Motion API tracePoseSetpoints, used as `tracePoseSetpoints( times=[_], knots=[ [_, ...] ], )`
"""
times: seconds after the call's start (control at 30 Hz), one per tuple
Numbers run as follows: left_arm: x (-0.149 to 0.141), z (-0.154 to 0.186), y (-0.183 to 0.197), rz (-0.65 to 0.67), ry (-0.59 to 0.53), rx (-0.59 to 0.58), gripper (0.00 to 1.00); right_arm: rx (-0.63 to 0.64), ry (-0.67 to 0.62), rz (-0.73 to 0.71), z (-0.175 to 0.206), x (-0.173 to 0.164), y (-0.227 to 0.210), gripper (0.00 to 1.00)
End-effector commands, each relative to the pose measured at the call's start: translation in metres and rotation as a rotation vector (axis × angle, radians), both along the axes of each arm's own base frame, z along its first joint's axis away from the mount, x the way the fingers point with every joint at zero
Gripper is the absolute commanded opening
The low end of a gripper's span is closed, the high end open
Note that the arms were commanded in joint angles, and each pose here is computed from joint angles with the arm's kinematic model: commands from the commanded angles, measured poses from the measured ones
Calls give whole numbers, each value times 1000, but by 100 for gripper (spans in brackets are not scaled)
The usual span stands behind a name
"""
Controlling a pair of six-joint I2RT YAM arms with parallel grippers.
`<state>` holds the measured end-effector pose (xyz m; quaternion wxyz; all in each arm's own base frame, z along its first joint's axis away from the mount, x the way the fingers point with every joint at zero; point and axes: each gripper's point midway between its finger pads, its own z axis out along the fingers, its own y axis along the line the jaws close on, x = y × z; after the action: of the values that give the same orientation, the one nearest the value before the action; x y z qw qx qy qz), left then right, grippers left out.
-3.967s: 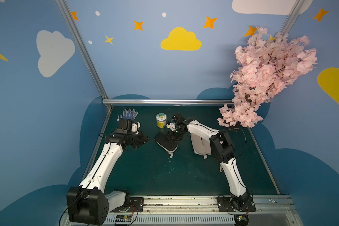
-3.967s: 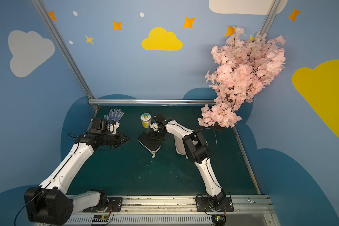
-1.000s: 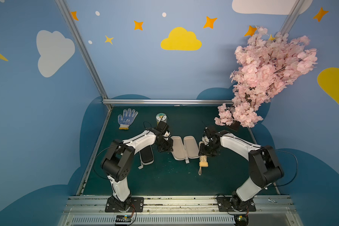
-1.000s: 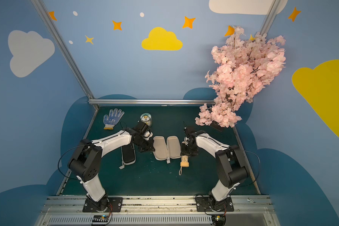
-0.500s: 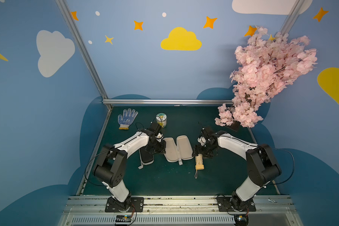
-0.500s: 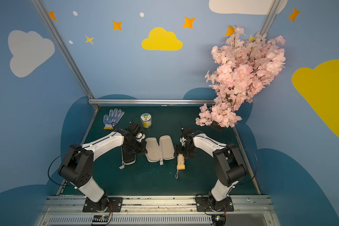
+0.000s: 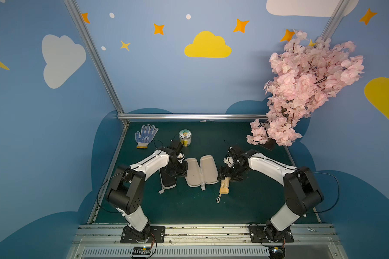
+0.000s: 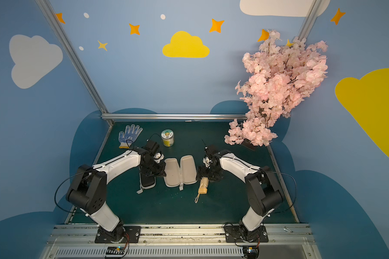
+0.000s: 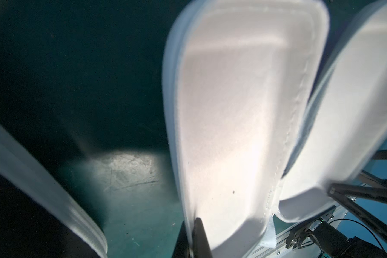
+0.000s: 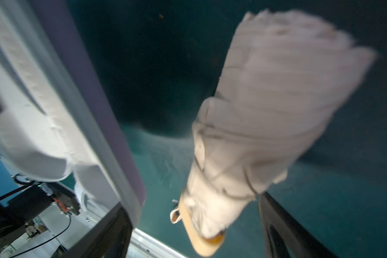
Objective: Put umbrellas into zippered umbrella sleeves
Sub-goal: Place the umbrella at the center of the board, then pick up the umbrella from the center of the board.
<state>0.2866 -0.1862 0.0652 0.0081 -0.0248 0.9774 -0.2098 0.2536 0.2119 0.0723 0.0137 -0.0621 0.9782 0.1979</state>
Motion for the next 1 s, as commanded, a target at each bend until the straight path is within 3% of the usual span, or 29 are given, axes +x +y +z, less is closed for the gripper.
tracePoseSetpoints(
  times=[0.0,0.1,0.5,0.63,0.77,0.97],
  knots=[
    [0,-9,18,14,23,83,4,-107,35,-63,10,-2,-40,85],
    [1,-10,22,13,13,111,4,-167,70,-70,-6,-4,-54,85],
    [-5,5,9,-27,-4,119,4,-226,104,-68,-50,14,-33,77],
    [-10,7,3,-50,18,154,5,-253,87,-50,-52,20,-34,63],
    [-13,14,2,-43,34,158,5,-208,9,-23,-26,25,-27,43],
    [-13,19,-8,-28,40,99,5,-130,-102,83,35,23,13,40]
  ],
)
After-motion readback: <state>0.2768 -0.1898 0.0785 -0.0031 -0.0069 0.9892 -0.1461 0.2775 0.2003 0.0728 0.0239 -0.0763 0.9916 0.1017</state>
